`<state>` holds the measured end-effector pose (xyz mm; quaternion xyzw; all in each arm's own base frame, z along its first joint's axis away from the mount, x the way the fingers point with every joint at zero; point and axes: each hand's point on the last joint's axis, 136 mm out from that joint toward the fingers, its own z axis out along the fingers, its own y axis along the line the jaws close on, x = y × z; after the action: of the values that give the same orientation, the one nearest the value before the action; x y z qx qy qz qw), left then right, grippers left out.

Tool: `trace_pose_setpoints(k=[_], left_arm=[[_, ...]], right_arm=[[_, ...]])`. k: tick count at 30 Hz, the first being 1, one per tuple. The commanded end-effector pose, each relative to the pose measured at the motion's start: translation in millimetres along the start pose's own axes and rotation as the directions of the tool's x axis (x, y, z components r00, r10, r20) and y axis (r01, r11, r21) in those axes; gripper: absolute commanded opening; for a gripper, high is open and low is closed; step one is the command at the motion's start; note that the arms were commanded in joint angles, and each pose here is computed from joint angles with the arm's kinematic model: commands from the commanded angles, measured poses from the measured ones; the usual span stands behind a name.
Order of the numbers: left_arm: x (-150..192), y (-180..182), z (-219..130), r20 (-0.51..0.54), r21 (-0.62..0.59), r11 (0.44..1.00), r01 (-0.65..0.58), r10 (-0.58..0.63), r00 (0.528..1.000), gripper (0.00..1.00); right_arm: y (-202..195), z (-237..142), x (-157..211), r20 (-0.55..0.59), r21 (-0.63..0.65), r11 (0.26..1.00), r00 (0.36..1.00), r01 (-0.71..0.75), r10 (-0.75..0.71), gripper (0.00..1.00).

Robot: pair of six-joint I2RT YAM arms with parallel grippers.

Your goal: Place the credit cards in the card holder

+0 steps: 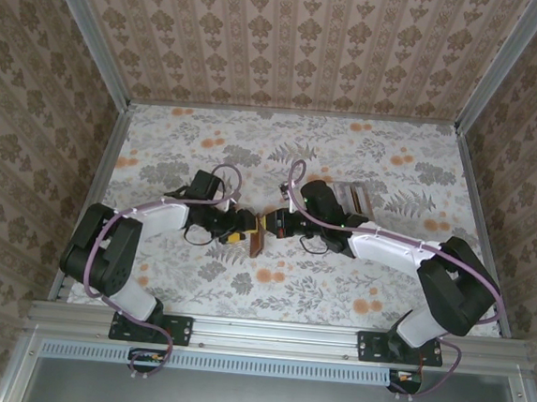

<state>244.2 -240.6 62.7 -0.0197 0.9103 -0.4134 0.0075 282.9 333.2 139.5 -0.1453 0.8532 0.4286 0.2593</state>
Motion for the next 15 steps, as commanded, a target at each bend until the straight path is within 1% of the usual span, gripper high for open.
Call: trace_pose_setpoints(k=[1,6,9,10,15], left_arm=[[-3.0,-5.0,-6.0,0.015,-0.009,1.000,-0.028,0.028,0.999,0.59],[-1.3,-0.4,-5.5,0.023,-0.015,1.000,-0.016,0.017,1.000,0.61],[-1.7,-5.3,-7.5,0.031,0.003,1.000,-0.029,0.028,0.999,0.67],[-2.7,-8.4,-8.9,0.036,0.012,0.999,-0.039,0.039,0.999,0.71],[-5.6,-9.7,-10.8,0.044,0.000,0.998,-0.062,0.062,0.997,0.72]], right_arm=[[7.0,-2.7,0.3,0.011,-0.027,0.999,0.999,0.039,-0.039,0.00],[6.6,-2.4,3.5,0.002,-0.033,0.999,0.999,0.035,-0.035,0.00],[12.1,-4.7,1.7,0.005,-0.051,0.998,0.999,0.045,-0.044,0.00],[13.3,-6.2,0.1,0.010,-0.053,0.997,0.999,0.047,-0.047,0.00],[10.2,-6.0,-0.5,0.014,-0.034,0.997,0.997,0.072,-0.072,0.00]])
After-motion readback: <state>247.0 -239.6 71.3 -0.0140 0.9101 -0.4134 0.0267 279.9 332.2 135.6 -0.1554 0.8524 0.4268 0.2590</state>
